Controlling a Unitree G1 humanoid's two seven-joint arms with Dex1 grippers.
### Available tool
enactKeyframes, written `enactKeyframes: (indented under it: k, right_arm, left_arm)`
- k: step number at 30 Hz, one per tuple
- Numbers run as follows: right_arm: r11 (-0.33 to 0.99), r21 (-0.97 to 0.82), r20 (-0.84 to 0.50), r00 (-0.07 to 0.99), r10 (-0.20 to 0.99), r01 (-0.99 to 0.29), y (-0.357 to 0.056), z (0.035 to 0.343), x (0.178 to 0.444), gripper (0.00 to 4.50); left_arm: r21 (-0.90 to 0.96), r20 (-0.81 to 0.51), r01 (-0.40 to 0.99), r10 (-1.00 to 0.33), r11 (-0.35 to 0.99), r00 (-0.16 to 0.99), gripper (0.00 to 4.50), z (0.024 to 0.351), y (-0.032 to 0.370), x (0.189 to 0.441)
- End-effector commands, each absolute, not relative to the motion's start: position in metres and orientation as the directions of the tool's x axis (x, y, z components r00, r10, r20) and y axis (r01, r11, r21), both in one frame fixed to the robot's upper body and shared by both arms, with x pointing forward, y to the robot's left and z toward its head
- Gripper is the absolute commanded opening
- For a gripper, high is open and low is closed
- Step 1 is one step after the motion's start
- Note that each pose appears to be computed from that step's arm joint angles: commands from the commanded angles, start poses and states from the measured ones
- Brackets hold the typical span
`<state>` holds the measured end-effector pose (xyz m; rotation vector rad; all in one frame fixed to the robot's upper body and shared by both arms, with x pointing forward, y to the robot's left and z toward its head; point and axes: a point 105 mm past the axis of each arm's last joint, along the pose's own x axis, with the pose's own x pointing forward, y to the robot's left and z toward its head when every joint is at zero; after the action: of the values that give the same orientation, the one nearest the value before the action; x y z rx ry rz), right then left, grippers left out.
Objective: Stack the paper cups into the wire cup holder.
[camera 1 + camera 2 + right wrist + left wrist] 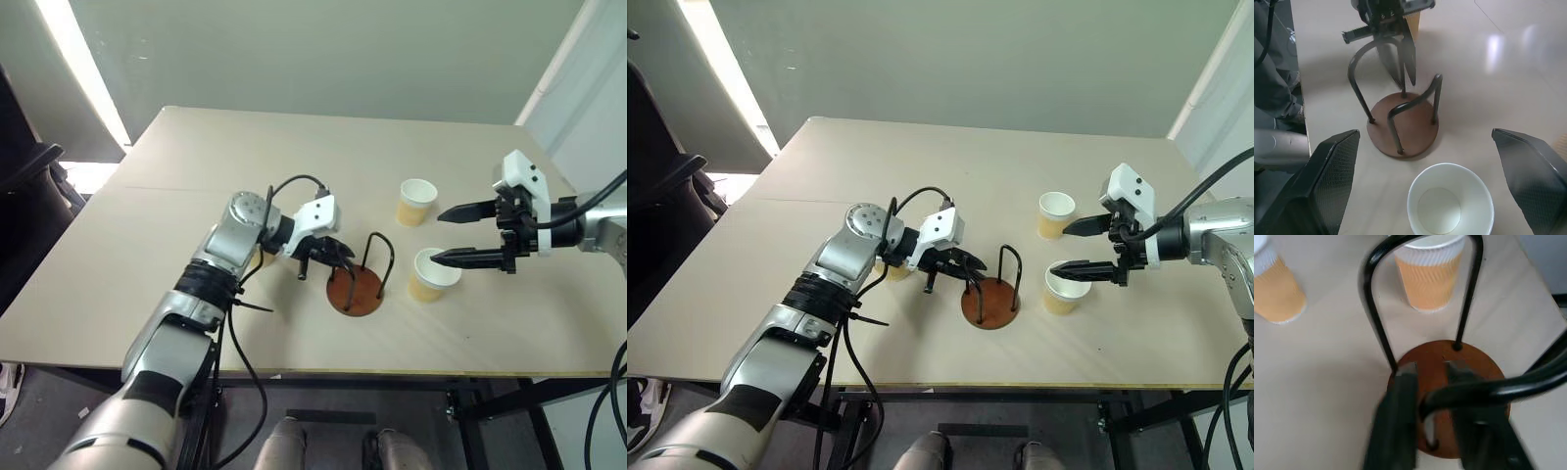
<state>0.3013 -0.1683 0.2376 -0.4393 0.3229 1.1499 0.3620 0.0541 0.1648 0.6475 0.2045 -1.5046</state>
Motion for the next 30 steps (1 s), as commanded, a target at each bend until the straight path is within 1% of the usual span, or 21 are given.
enactKeyframes:
  k: [1,4,7,8,12,16,18,20,27,30]
  right_arm:
    - [0.333,-0.212,-0.427,0.394,0.814,-0.919,-0.167,0.251,0.298,4.5]
    - [0.329,-0.215,-0.425,0.392,0.816,-0.919,-0.166,0.25,0.299,4.5]
    - [0.326,-0.218,-0.424,0.39,0.817,-0.92,-0.165,0.25,0.299,4.5]
    - [0.324,-0.22,-0.424,0.39,0.817,-0.92,-0.165,0.25,0.3,4.5]
    - [0.314,-0.225,-0.424,0.383,0.821,-0.922,-0.165,0.251,0.3,4.5]
    - [0.304,-0.233,-0.423,0.377,0.824,-0.924,-0.163,0.252,0.303,4.5]
    - [0.3,-0.248,-0.416,0.38,0.826,-0.921,-0.161,0.254,0.307,4.5]
    - [0.289,-0.26,-0.411,0.376,0.83,-0.921,-0.158,0.257,0.31,4.5]
    - [0.242,-0.285,-0.425,0.348,0.835,-0.928,-0.152,0.264,0.32,4.5]
    - [0.23,-0.331,-0.408,0.359,0.839,-0.915,-0.142,0.269,0.334,4.5]
  left_arm:
    - [0.296,-0.508,0.95,-0.859,-0.1,0.068,2.29,0.174,0.052,0.358]
    - [0.302,-0.523,0.947,-0.849,-0.105,0.072,3.28,0.175,0.057,0.358]
    - [0.319,-0.526,0.943,-0.846,-0.097,0.091,4.39,0.179,0.064,0.359]
    - [0.328,-0.528,0.94,-0.844,-0.095,0.099,4.49,0.181,0.067,0.36]
    - [0.356,-0.541,0.93,-0.832,-0.094,0.123,4.49,0.187,0.077,0.361]
    - [0.39,-0.532,0.918,-0.832,-0.075,0.158,4.49,0.2,0.088,0.361]
    - [0.423,-0.503,0.905,-0.844,-0.05,0.188,4.49,0.214,0.094,0.362]
    - [0.455,-0.439,0.891,-0.868,0.006,0.23,4.49,0.229,0.097,0.365]
    - [0.469,-0.355,0.879,-0.894,0.084,0.275,4.49,0.266,0.117,0.356]
    - [0.468,-0.294,0.871,-0.903,0.148,0.311,4.49,0.285,0.126,0.353]
